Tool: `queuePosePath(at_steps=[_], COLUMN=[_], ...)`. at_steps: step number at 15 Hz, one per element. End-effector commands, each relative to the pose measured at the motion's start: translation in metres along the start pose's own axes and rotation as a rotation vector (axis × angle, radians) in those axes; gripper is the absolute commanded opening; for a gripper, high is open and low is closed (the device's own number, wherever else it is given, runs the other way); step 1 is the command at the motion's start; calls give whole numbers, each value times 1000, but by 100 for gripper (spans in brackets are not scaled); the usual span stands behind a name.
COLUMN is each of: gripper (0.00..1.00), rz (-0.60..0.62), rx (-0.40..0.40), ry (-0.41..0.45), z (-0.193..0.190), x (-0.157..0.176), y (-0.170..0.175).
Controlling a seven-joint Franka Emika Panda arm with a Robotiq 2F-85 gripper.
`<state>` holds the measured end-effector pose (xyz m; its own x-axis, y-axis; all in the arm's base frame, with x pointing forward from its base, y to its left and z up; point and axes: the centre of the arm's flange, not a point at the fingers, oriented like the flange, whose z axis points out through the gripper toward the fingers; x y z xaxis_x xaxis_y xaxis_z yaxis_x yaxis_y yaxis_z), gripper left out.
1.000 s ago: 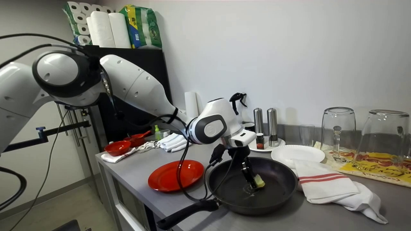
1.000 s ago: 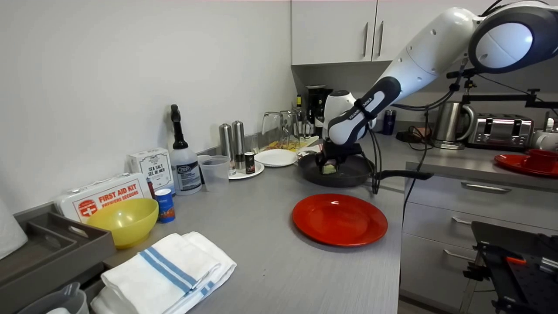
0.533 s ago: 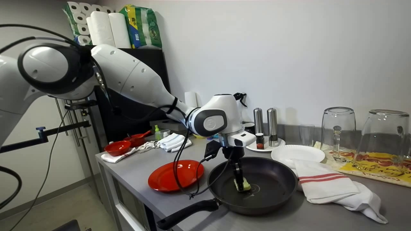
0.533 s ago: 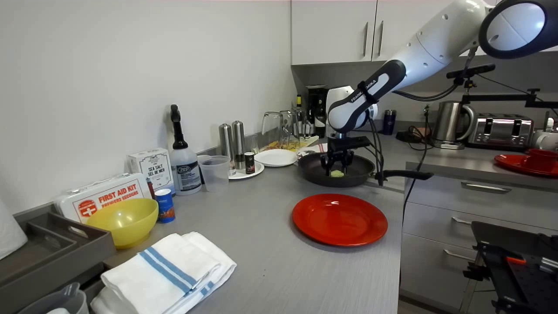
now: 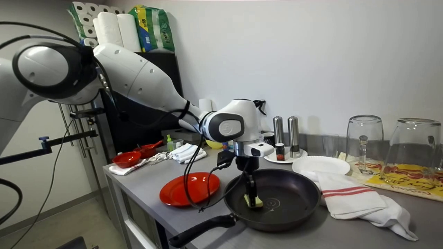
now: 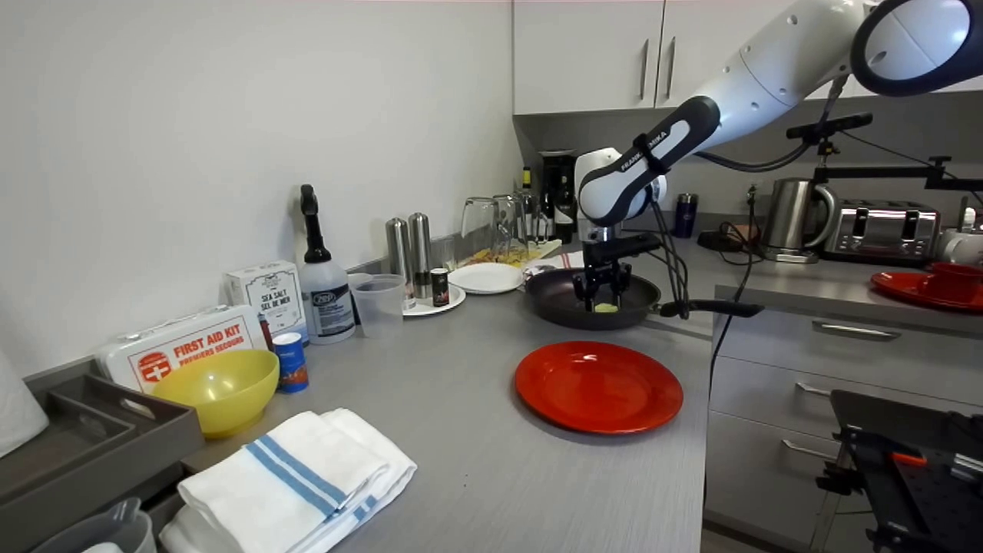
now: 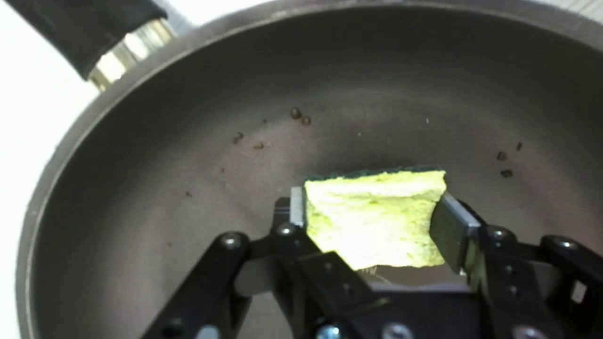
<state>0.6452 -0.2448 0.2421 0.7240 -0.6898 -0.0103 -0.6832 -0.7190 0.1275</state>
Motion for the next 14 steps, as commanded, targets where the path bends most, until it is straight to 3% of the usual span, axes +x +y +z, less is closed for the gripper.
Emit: queuePosePath(at_steps=[1,6,10,14], gripper=[39,39,39,39], rz=[-82,-248,-327,-333], rx=[-10,76,105,116], ry=[182,403,378,313], z=[-41,-121,-145,-135], x=[-12,-34,-52,-73], y=[-12,-21,2,33])
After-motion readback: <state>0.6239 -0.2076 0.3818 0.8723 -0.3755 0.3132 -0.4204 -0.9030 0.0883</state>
